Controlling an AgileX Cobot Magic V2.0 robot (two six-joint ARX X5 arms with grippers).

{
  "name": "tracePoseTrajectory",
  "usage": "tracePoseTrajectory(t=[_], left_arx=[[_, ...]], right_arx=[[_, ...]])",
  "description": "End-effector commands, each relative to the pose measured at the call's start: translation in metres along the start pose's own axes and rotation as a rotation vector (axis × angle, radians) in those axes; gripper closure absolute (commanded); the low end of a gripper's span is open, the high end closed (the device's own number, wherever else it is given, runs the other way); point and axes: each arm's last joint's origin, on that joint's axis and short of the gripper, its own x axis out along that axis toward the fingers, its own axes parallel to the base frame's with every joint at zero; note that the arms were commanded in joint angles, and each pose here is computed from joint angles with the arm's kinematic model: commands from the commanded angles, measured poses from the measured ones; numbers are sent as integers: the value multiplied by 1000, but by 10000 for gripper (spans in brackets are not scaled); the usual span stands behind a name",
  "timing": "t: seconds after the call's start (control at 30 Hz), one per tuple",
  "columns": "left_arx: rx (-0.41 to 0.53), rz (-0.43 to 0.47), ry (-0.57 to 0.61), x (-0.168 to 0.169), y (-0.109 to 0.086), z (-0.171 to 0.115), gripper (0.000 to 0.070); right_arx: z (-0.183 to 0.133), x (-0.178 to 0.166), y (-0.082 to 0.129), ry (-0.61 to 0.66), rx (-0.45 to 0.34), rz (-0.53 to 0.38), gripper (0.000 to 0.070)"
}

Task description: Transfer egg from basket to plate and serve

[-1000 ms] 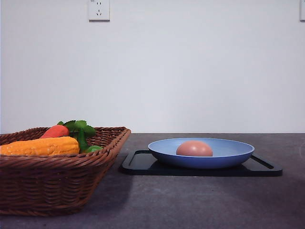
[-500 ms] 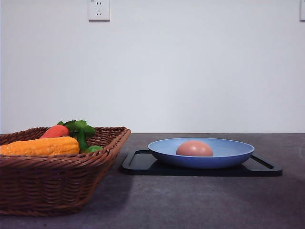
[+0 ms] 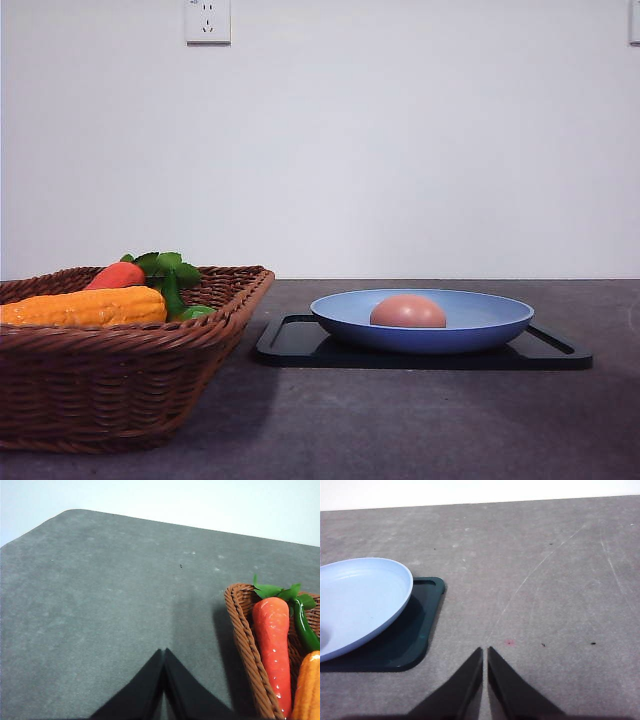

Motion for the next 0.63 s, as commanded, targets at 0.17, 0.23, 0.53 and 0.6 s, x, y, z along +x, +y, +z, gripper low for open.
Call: tracePoseTrajectory(t=[0.17, 0.23, 0.53, 0.6], left_arx=[[16, 4, 34, 2, 1, -8, 700], [16, 4, 34, 2, 1, -8, 700], [16, 4, 34, 2, 1, -8, 700], [16, 4, 34, 2, 1, -8, 700]], right_arx=[[0, 0, 0, -7, 16, 1, 700], [0, 0, 0, -7, 16, 1, 700], [0, 0, 0, -7, 16, 1, 700], [0, 0, 0, -7, 16, 1, 700]])
